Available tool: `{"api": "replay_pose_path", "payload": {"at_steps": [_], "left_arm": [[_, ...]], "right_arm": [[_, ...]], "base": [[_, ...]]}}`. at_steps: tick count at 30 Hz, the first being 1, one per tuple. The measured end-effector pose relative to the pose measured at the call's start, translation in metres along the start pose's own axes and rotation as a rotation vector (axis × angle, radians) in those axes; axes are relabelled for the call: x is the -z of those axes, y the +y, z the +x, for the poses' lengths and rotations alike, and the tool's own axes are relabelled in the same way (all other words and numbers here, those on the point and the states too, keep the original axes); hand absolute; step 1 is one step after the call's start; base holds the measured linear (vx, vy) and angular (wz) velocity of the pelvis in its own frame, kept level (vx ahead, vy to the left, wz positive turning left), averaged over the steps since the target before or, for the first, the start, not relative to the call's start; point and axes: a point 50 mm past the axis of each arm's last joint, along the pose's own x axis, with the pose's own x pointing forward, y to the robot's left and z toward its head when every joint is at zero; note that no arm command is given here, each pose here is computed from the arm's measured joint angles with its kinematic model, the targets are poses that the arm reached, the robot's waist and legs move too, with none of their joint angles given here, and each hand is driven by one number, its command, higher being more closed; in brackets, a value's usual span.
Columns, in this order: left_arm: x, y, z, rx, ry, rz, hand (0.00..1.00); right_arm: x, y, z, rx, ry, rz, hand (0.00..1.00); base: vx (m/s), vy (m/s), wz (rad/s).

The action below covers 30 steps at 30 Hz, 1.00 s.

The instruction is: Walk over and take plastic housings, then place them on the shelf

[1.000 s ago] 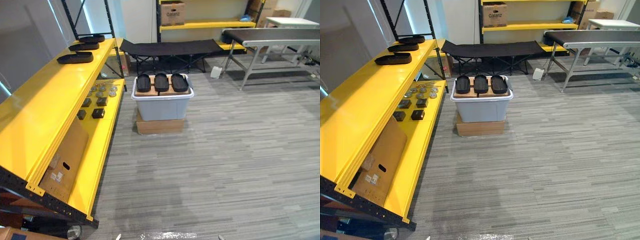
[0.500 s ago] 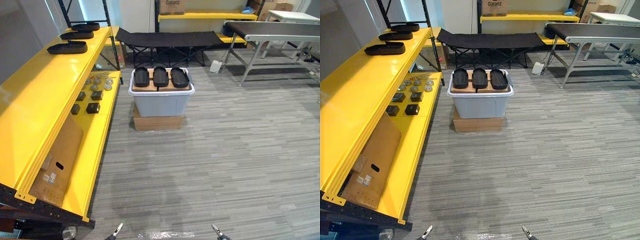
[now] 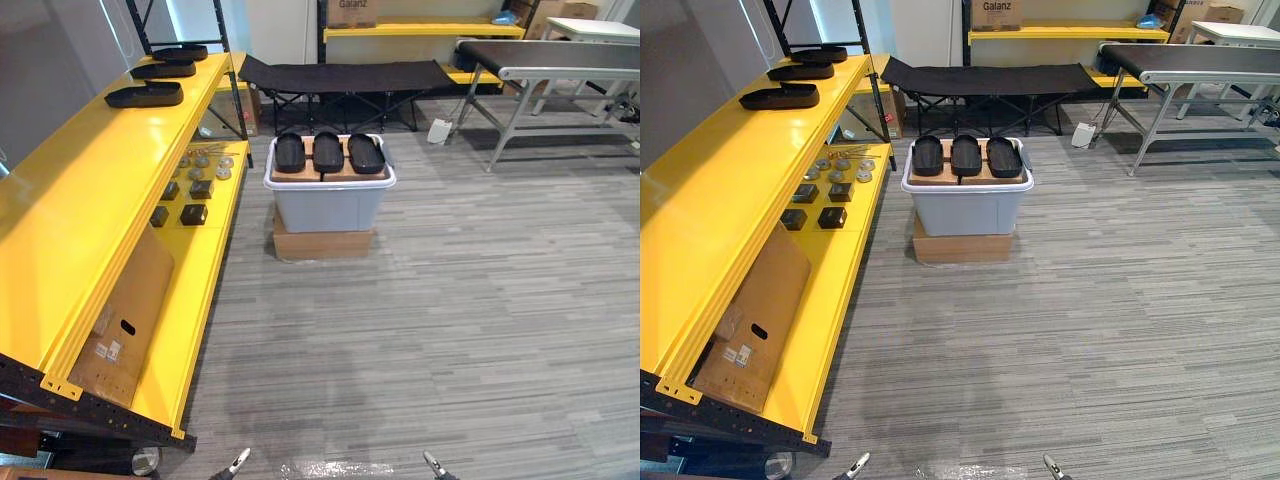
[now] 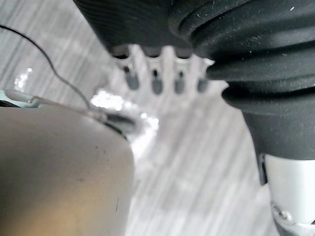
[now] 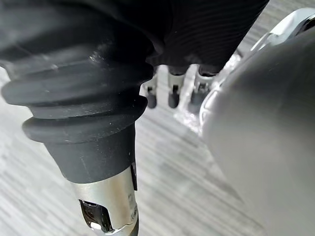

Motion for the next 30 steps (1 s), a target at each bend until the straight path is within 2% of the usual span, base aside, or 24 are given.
{"api": "replay_pose_path", "payload": {"at_steps": [6, 8, 11, 14, 16, 19, 22, 25, 28, 30], "left_arm": [[-0.006, -0.002, 0.001, -0.015, 0.008, 0.207, 0.00], [-0.005, 0.005, 0.000, -0.043, 0.030, 0.247, 0.00], [-0.002, 0.012, 0.000, -0.069, 0.052, 0.240, 0.00], [-0.002, 0.013, 0.000, -0.080, 0.036, 0.134, 0.00], [-0.010, 0.009, 0.000, -0.057, -0.018, -0.001, 0.00], [-0.023, -0.005, -0.001, -0.016, -0.105, -0.105, 0.00], [-0.023, -0.005, -0.001, -0.003, -0.123, -0.199, 0.00], [-0.032, -0.013, -0.002, 0.037, -0.183, -0.222, 0.00], [-0.004, -0.019, -0.002, 0.070, -0.106, -0.252, 0.00], [0.012, -0.010, -0.003, 0.052, -0.068, -0.266, 0.00]], "right_arm": [[-0.013, 0.001, 0.000, -0.009, -0.064, 0.013, 0.00], [-0.013, 0.001, -0.001, -0.014, -0.077, 0.014, 0.00], [-0.008, 0.006, 0.000, -0.031, -0.073, 0.004, 0.00], [-0.004, -0.004, -0.002, 0.000, -0.067, -0.034, 0.00], [0.006, -0.015, -0.005, 0.033, -0.044, -0.061, 0.00], [0.013, -0.027, -0.008, 0.073, -0.019, -0.057, 0.00], [0.004, -0.026, -0.006, 0.073, -0.032, -0.090, 0.00], [-0.027, -0.022, -0.005, 0.068, -0.113, -0.133, 0.00], [-0.066, 0.003, -0.003, 0.011, -0.243, -0.161, 0.00], [-0.078, 0.025, -0.002, -0.040, -0.292, -0.187, 0.00]], "base": [[-0.02, 0.022, 0.10], [0.03, 0.061, 0.15], [0.12, 0.028, -0.05], [0.27, -0.030, -0.37], [0.31, -0.113, -0.28], [0.40, -0.268, 0.05], [0.41, -0.386, 0.28], [0.43, -0.443, 0.03], [0.36, -0.206, -0.51], [0.41, -0.069, -0.69]]}}
